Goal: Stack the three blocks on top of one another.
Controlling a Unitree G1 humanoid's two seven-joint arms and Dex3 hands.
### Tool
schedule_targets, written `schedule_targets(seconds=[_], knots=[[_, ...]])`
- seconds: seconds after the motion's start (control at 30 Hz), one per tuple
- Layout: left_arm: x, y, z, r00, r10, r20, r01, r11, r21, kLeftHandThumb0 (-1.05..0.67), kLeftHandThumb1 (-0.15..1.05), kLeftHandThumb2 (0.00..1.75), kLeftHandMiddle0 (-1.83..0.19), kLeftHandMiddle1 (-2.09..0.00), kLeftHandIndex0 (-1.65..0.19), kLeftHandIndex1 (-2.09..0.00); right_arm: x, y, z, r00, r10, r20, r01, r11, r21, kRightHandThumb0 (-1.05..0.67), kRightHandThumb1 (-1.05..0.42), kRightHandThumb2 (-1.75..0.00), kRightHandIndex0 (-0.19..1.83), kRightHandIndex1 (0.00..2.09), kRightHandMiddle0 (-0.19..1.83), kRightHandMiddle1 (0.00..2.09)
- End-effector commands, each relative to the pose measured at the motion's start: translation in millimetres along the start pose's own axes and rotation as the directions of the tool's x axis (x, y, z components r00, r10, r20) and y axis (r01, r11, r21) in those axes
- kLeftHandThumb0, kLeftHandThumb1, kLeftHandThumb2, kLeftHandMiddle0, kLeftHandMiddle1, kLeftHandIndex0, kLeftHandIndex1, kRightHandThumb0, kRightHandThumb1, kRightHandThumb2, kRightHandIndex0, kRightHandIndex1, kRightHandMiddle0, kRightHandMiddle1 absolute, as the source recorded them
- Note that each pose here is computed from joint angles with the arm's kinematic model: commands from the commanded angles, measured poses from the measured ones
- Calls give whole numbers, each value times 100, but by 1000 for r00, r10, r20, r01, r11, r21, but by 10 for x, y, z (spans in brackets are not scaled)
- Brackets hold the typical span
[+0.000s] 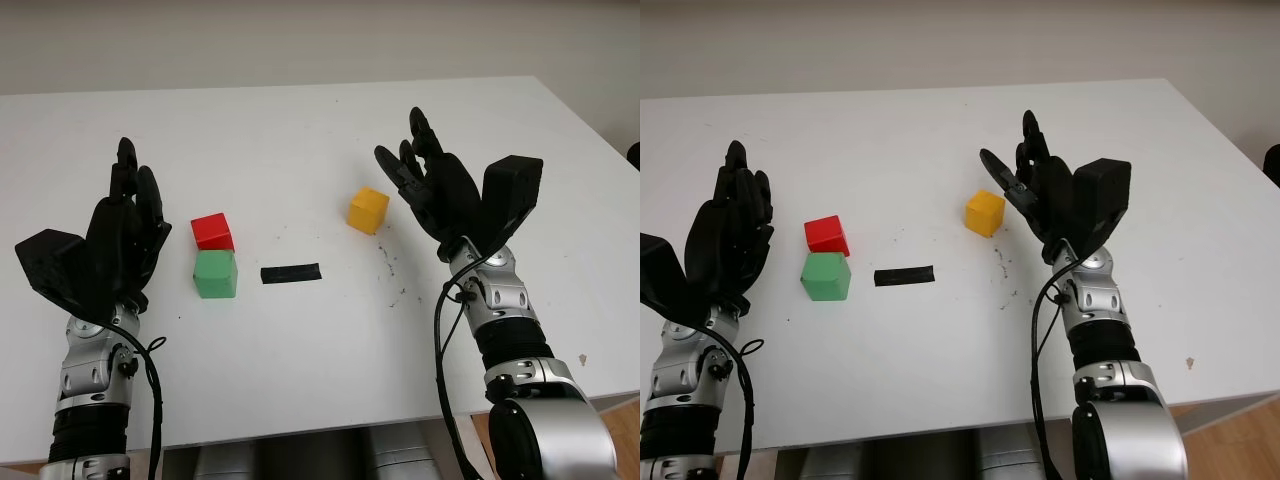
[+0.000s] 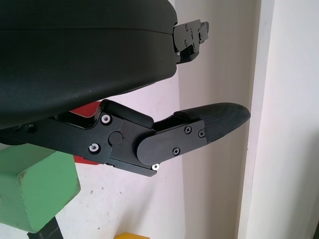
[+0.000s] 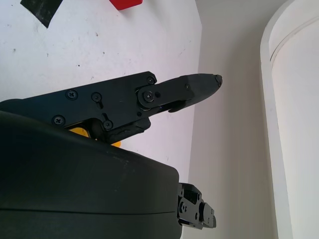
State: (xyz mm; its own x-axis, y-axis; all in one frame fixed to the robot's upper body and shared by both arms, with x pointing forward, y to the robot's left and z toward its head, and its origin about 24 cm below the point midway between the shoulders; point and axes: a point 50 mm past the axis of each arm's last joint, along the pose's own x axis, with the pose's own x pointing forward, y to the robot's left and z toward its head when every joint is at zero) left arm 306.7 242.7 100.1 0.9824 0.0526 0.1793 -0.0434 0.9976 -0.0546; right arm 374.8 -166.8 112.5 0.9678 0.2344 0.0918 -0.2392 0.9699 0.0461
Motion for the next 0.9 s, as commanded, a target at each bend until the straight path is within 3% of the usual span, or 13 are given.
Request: schedule_targets(seconds=[0.0,0.33,0.4,0.5,0.57,0.63,0.67,0.73,0.8,0.87], knots=[[28,-28,71,1000,-15,25,15,1000,5,-74,105,70,19,0,19,0,35,31,67,1000,14,26,-14,1000,-6,-63,-105,-14,-19,0,-19,0],[29,23,105,1000,-9,30,7,999,54,-72,105,63,19,0,19,0,44,95,39,999,32,17,-32,999,2,-59,-105,-19,-19,0,-19,0],[44,77,214,998,2,60,-7,996,93,-69,105,59,16,-2,19,0,40,96,43,999,32,19,-32,999,-3,-59,-105,-19,-19,0,-19,0],[91,207,491,992,-8,127,-27,961,274,-61,105,50,-4,-12,3,-9,28,89,67,998,44,34,-43,999,-10,-60,-105,-20,-19,0,-19,0],[153,286,680,989,-19,150,-35,935,354,-58,104,30,-18,-19,-8,-16,19,77,86,998,45,39,-45,999,-13,-63,-105,-22,-19,0,-19,0],[231,350,865,987,-46,155,-31,886,463,-48,99,12,-30,-25,-18,-25,12,66,107,998,52,42,-52,999,-9,-64,-105,-26,-19,0,-19,0],[269,373,949,986,-78,151,-11,856,517,-35,91,6,-36,-28,-28,-31,5,60,115,997,60,44,-60,998,0,-62,-105,-37,-19,0,-19,0],[345,394,1096,980,-147,132,30,771,636,-20,81,3,-43,-29,-37,-37,-8,49,126,997,68,43,-68,998,6,-60,-105,-50,-19,0,-19,0],[409,378,1211,970,-221,105,61,632,773,-14,72,4,-50,-25,-45,-40,-14,40,128,997,68,43,-68,998,3,-63,-105,-59,-19,0,-19,0],[464,355,1265,959,-278,61,80,466,881,-18,69,5,-50,-17,-50,-30,-16,35,131,997,62,45,-62,998,10,-63,-105,-62,-19,0,-19,0]])
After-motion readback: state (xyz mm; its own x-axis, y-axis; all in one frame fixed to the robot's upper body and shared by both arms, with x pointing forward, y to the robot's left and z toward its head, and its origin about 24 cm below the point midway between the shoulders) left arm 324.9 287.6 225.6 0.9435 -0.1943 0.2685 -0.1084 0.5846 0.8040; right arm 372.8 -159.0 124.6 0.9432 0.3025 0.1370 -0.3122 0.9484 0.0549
